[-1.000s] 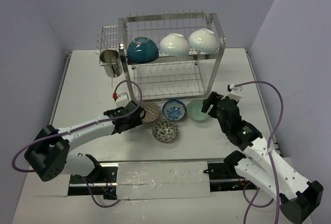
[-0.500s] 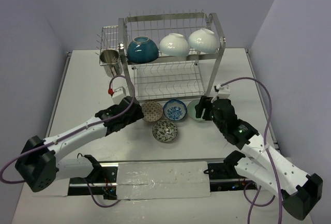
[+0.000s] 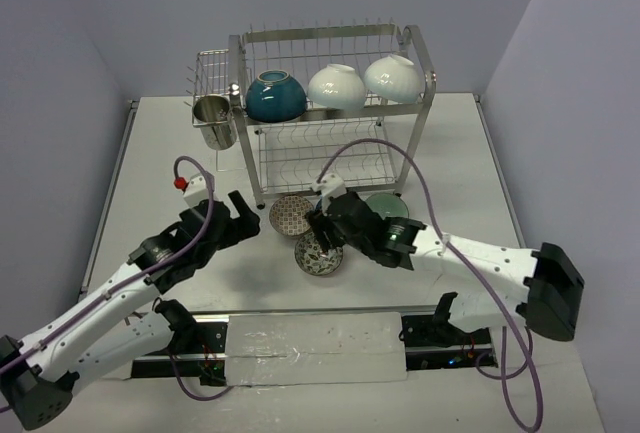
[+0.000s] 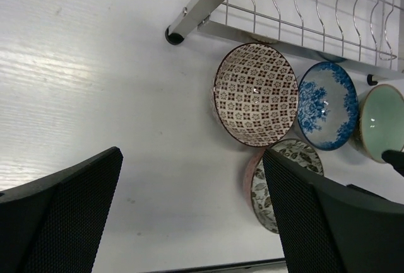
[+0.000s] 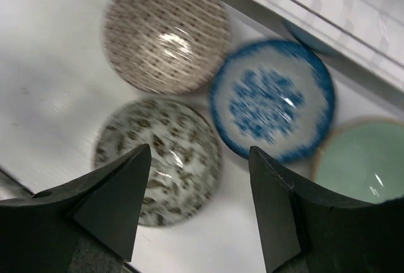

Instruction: Load the bowls into the dish rack

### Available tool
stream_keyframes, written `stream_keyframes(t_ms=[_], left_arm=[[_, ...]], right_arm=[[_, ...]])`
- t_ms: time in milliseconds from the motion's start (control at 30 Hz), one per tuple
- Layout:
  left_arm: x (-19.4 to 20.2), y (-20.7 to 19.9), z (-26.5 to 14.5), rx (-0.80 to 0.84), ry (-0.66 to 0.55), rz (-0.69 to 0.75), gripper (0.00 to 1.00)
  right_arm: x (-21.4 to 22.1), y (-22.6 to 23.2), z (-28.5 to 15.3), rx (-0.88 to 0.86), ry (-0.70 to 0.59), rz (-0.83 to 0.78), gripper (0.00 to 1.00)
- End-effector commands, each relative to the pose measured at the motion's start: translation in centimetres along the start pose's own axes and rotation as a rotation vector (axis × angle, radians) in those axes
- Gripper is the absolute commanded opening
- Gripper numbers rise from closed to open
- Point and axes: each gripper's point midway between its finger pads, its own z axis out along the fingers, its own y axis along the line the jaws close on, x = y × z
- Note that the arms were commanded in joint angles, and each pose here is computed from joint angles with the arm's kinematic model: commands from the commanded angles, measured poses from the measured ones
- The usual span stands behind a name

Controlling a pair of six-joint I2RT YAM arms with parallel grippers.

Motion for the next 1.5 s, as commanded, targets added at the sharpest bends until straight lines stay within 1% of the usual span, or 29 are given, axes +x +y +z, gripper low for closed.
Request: stream_keyframes(t_ms=[0,133,333,533,633,767,833,1067,1100,1133,1200,1233,1267,1367,1467], left_arm=[[-0.8,1.3,-1.3,-0.014,-0.021,0.113,0.99],[-3.3,2.0,-3.1,-0.016,-0.116,0.133,0.99],[-5.5,2.0,-4.3,0.008,-0.211,0.153,0.99],[-7.1,1.6,-4.7,0.02,-0.282,0.193,0.99],[-8.1,2.2,-4.7,-0.019,-0.321,0.206,0.99],[-8.6,2.2,-4.9,-0.008,-0.353,0.187,0.99],[-8.7,2.1,-5.0,0.004,-0.367,0.178,0.99],[-9.0,1.8,-4.4,0.006,-0.378,0.209,0.99],[-9.0,1.8,-4.3,0.005,-0.376,0.213,0.99],[-9.0,1.8,-4.2,0.0,-0.373,0.217,0.99],[-8.9,1.9,-4.0,-0.01,-0.367,0.221,0.99],[-9.0,1.8,-4.0,-0.012,-0.367,0.22,0.99],[-8.9,1.9,-3.9,-0.014,-0.365,0.222,0.99],[-9.0,1.9,-3.9,-0.007,-0.368,0.223,0.99],[-9.1,1.9,-3.9,-0.004,-0.371,0.221,0.99]], right_arm=[[-4.6,3.9,1.0,-0.103,-0.103,-0.082,0.7],[-5.5,7.2,4.0,-0.188,-0.07,-0.135,0.67],[-4.9,10.8,7.5,-0.236,0.017,-0.21,0.64],[-4.0,11.3,10.1,-0.196,0.056,-0.178,0.58],[-3.4,11.2,11.3,-0.162,0.08,-0.169,0.52],[-2.9,10.9,12.2,-0.129,0.09,-0.153,0.43],[-2.7,10.9,12.4,-0.121,0.095,-0.143,0.39],[-1.6,10.0,13.3,-0.059,0.104,-0.122,0.32],[-1.7,9.9,13.3,-0.055,0.101,-0.121,0.3],[-1.7,10.0,13.3,-0.056,0.098,-0.123,0.24],[-1.9,10.0,13.3,-0.057,0.093,-0.119,0.19],[-2.1,10.0,13.2,-0.06,0.089,-0.121,0.14],[-2.1,10.1,13.2,-0.062,0.092,-0.125,0.12],[-2.2,10.1,13.2,-0.064,0.094,-0.128,0.11],[-2.0,10.3,13.3,-0.073,0.101,-0.13,0.17]])
